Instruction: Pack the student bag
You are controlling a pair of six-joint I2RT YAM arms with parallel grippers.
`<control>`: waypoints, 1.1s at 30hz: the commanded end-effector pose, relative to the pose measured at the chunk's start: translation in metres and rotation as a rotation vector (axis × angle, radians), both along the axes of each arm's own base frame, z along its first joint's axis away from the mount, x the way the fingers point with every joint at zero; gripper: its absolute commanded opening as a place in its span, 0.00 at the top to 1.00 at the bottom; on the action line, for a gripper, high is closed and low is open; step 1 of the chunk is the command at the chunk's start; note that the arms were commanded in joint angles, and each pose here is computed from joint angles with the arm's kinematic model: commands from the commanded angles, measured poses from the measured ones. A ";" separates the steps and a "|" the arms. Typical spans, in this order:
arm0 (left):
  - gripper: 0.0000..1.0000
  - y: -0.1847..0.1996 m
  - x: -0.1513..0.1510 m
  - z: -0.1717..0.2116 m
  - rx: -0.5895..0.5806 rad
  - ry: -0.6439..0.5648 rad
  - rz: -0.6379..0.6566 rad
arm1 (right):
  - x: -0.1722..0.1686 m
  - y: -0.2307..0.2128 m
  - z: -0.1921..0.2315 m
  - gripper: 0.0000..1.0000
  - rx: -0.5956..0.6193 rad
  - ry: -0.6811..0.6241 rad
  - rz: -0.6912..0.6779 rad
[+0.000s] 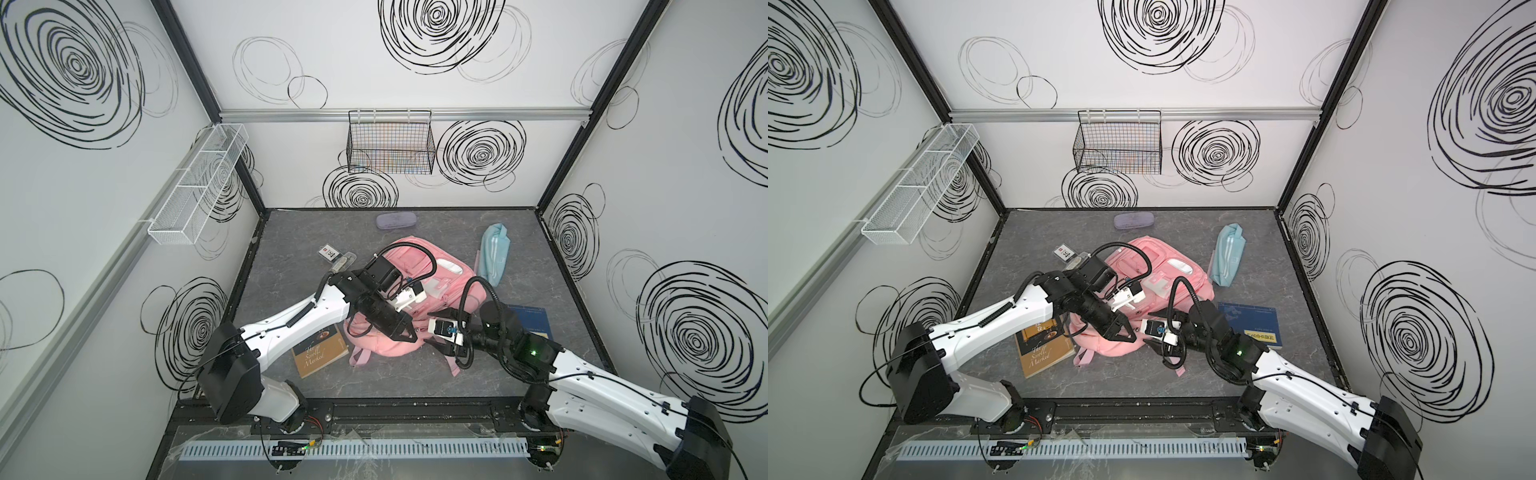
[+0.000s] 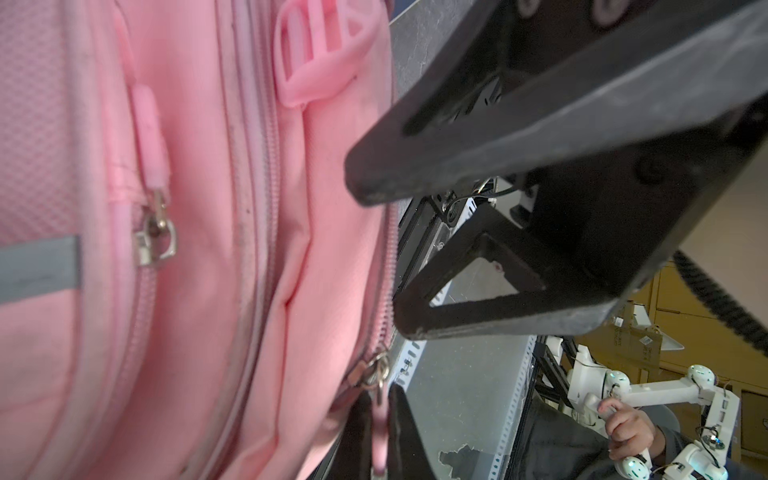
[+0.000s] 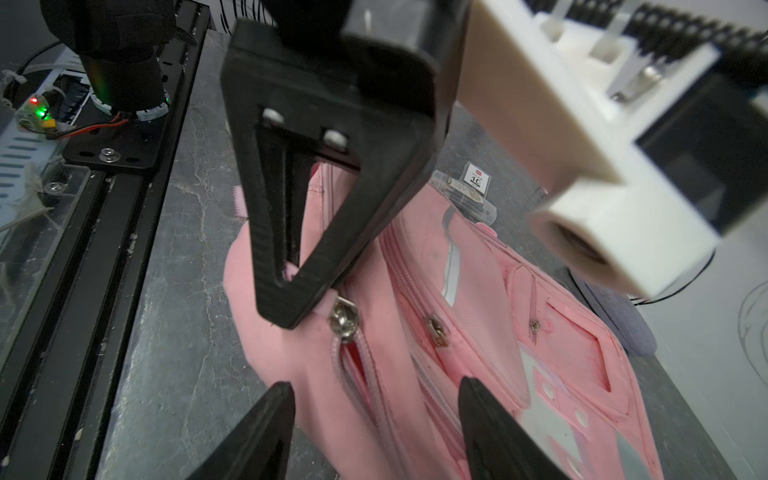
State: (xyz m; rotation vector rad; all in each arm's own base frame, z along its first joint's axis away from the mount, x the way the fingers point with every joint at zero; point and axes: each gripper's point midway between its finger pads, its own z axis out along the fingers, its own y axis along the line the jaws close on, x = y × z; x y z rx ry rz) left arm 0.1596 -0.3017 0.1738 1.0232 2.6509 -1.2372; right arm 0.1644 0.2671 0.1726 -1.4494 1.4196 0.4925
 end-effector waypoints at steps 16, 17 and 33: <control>0.76 -0.001 0.016 0.031 -0.090 -0.110 0.001 | 0.014 0.017 0.010 1.00 0.045 -0.114 -0.031; 0.70 0.003 0.020 0.030 -0.076 -0.127 0.022 | 0.014 0.017 0.012 1.00 0.054 -0.110 -0.033; 0.52 0.008 0.041 0.070 -0.175 -0.603 0.342 | 0.028 0.015 0.052 1.00 0.297 0.151 -0.163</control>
